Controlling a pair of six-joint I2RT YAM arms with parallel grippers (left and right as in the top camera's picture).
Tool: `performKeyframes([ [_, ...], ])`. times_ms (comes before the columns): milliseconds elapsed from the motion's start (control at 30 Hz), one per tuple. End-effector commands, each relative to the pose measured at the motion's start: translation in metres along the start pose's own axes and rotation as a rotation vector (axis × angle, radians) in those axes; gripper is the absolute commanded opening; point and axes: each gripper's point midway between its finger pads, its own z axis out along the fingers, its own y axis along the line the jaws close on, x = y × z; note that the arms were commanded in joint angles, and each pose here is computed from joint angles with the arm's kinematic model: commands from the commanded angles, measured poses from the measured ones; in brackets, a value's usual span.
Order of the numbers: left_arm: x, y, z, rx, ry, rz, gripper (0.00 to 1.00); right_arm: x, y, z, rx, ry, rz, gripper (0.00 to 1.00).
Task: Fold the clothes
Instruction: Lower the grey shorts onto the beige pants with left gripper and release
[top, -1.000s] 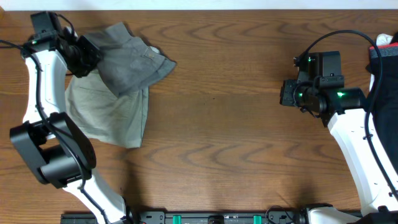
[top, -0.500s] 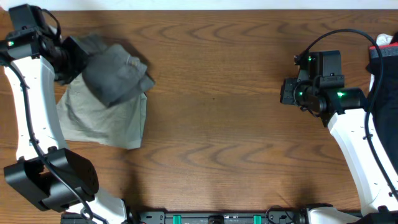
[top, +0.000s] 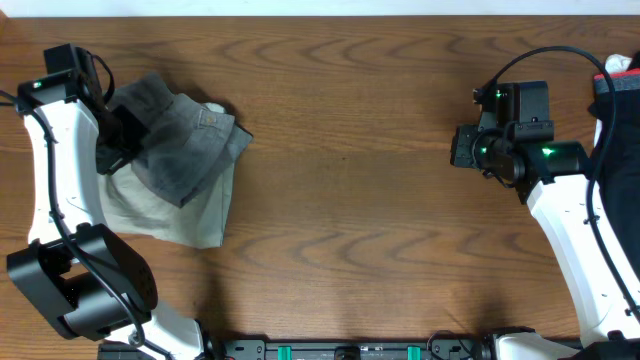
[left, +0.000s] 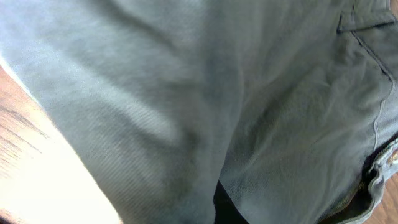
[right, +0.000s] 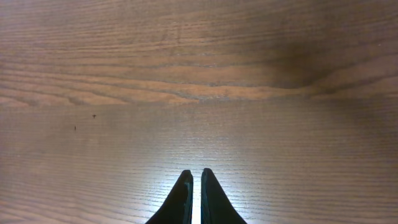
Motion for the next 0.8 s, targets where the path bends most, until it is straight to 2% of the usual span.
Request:
performKeyframes([
  [0,-0.011,0.01,-0.02,-0.018,-0.061,-0.002,0.06,-0.004,-0.007,-0.001,0.026,-0.013,-0.009,0.06],
  [267,-0.033,-0.02,-0.071,0.153,-0.189,0.062,0.06,-0.007,-0.008,-0.001,0.026,-0.021,-0.008,0.06],
  [400,-0.035,-0.021,-0.087,0.171,-0.222,0.064,0.06,-0.006,-0.008,-0.001,0.027,-0.02,-0.008,0.06],
  [567,-0.019,0.009,-0.094,0.039,-0.203,0.05,0.06,-0.006,-0.009,-0.001,0.027,-0.018,-0.008,0.06],
  [767,0.018,0.045,-0.066,-0.14,-0.043,0.058,0.08,-0.011,-0.007,-0.001,0.022,-0.04,-0.01,0.06],
])
